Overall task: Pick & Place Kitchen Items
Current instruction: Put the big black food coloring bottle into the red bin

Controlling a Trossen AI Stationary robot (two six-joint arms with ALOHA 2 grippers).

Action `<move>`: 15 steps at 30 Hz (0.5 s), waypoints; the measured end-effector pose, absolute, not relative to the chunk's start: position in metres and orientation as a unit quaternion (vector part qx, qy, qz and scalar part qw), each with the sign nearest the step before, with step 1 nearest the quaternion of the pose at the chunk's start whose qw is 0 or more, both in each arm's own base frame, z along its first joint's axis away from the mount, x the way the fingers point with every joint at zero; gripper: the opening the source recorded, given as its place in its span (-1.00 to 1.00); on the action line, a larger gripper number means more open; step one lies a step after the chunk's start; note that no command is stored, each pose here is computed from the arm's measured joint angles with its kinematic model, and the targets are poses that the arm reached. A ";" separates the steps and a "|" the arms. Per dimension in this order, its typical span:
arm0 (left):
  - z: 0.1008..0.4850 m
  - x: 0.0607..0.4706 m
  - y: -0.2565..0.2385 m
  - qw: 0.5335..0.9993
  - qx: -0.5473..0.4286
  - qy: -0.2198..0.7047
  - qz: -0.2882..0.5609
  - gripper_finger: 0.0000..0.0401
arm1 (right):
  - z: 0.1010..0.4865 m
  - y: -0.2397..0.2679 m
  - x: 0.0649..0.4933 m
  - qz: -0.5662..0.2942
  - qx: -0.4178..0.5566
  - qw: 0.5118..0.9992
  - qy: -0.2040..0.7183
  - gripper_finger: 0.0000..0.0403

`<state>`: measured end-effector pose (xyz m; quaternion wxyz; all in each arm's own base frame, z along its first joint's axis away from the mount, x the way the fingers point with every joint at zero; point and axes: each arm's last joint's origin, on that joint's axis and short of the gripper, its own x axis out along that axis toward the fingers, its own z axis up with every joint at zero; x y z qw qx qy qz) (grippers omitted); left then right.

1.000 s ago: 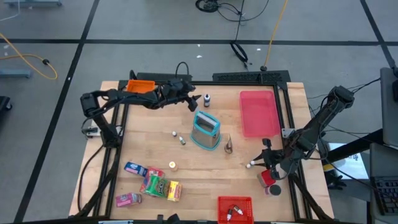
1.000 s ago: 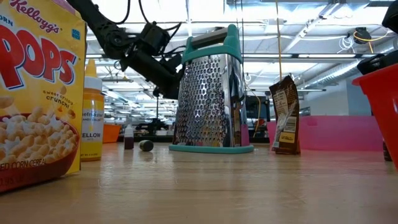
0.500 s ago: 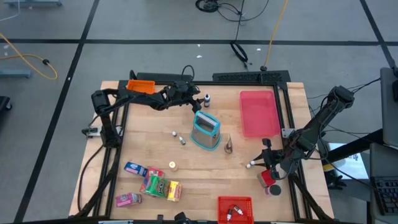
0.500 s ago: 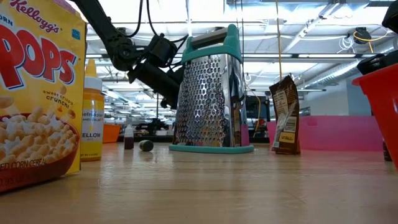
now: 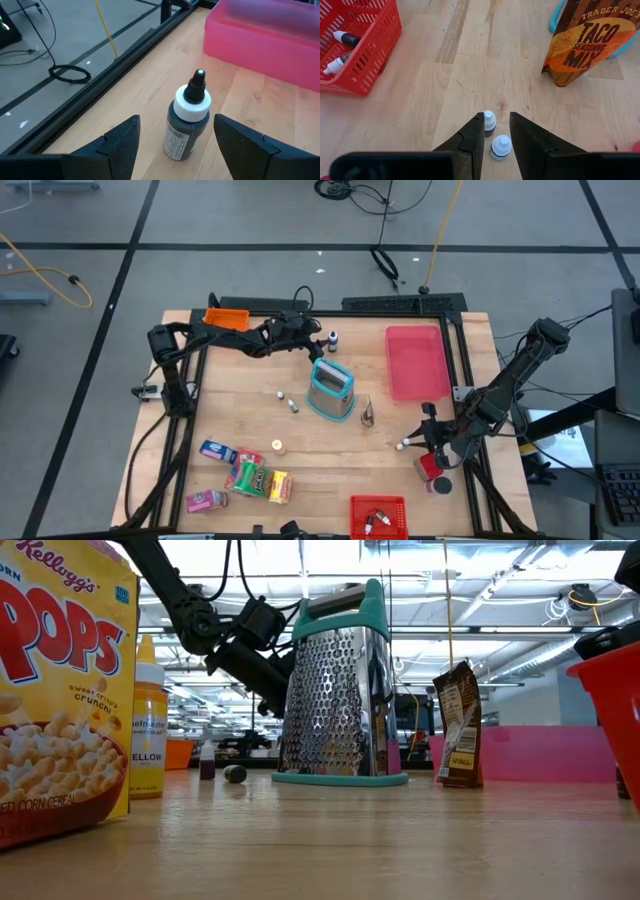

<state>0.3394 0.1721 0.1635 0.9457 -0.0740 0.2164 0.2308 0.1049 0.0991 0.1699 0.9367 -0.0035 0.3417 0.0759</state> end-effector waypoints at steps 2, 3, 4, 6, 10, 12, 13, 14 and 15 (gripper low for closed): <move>0.165 0.340 0.172 0.947 -0.076 0.215 0.228 0.27 | 0.170 0.099 0.105 0.076 -0.004 0.937 0.342 -0.57; 0.165 0.341 0.173 0.947 -0.075 0.214 0.228 0.27 | 0.170 0.099 0.105 0.076 -0.004 0.937 0.342 -0.57; 0.166 0.341 0.173 0.947 -0.074 0.212 0.228 0.27 | 0.170 0.099 0.105 0.076 -0.003 0.937 0.342 -0.57; 0.166 0.341 0.173 0.948 -0.071 0.212 0.227 0.27 | 0.170 0.099 0.105 0.076 -0.003 0.937 0.342 -0.57; 0.163 0.341 0.173 0.948 -0.074 0.216 0.223 0.27 | 0.170 0.099 0.105 0.076 -0.004 0.937 0.342 -0.57; 0.158 0.343 0.174 0.949 -0.078 0.212 0.220 0.27 | 0.170 0.099 0.105 0.076 -0.004 0.937 0.342 -0.57; 0.154 0.344 0.174 0.948 -0.087 0.215 0.217 0.27 | 0.170 0.099 0.105 0.076 -0.004 0.937 0.342 -0.57; 0.150 0.346 0.175 0.950 -0.087 0.211 0.215 0.27 | 0.170 0.099 0.105 0.076 -0.004 0.937 0.342 -0.57; 0.147 0.349 0.176 0.950 -0.085 0.210 0.213 0.27 | 0.170 0.099 0.105 0.076 -0.004 0.937 0.342 -0.57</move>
